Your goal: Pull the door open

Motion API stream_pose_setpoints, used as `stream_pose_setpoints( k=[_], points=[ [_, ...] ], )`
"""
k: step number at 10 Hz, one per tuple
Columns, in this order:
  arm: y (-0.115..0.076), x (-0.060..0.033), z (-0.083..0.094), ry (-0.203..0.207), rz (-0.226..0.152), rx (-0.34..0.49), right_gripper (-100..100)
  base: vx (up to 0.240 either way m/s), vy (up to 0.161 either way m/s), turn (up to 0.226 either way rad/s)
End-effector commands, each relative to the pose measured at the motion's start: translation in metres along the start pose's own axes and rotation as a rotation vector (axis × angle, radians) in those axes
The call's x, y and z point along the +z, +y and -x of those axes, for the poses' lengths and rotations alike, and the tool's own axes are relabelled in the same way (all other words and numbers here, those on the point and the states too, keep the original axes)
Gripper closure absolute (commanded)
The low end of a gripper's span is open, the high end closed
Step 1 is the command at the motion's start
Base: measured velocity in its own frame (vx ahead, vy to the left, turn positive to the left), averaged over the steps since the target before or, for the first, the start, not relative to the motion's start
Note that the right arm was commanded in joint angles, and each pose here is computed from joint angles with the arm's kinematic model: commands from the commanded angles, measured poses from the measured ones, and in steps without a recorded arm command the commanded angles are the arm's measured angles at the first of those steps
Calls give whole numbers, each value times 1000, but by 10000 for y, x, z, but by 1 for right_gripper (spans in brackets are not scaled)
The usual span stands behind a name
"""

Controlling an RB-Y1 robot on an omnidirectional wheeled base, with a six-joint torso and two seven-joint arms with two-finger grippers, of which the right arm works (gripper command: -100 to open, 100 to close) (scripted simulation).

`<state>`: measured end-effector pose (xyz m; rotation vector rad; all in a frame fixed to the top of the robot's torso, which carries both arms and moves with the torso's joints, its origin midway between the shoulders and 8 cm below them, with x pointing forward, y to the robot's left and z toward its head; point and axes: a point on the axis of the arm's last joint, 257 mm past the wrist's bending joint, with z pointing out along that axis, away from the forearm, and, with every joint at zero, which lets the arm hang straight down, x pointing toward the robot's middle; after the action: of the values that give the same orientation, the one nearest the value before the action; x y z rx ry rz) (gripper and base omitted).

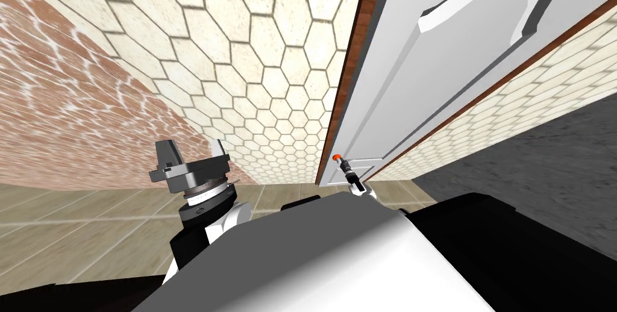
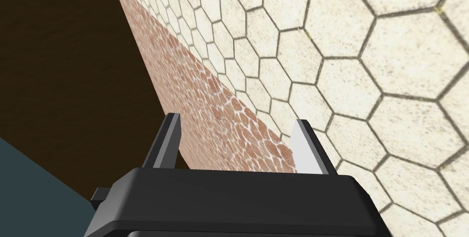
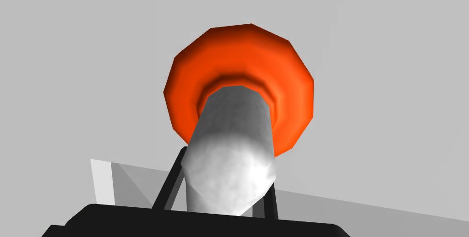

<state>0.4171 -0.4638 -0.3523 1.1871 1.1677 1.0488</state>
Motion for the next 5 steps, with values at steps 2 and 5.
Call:
stream_pose_setpoints(
  k=[2,5],
  points=[
    [-18,-143,-16,34,-1,-1,100,-222,-49,124],
    [-20,-290,-10,74,2,-1,100,-229,-69,134]
  ],
)
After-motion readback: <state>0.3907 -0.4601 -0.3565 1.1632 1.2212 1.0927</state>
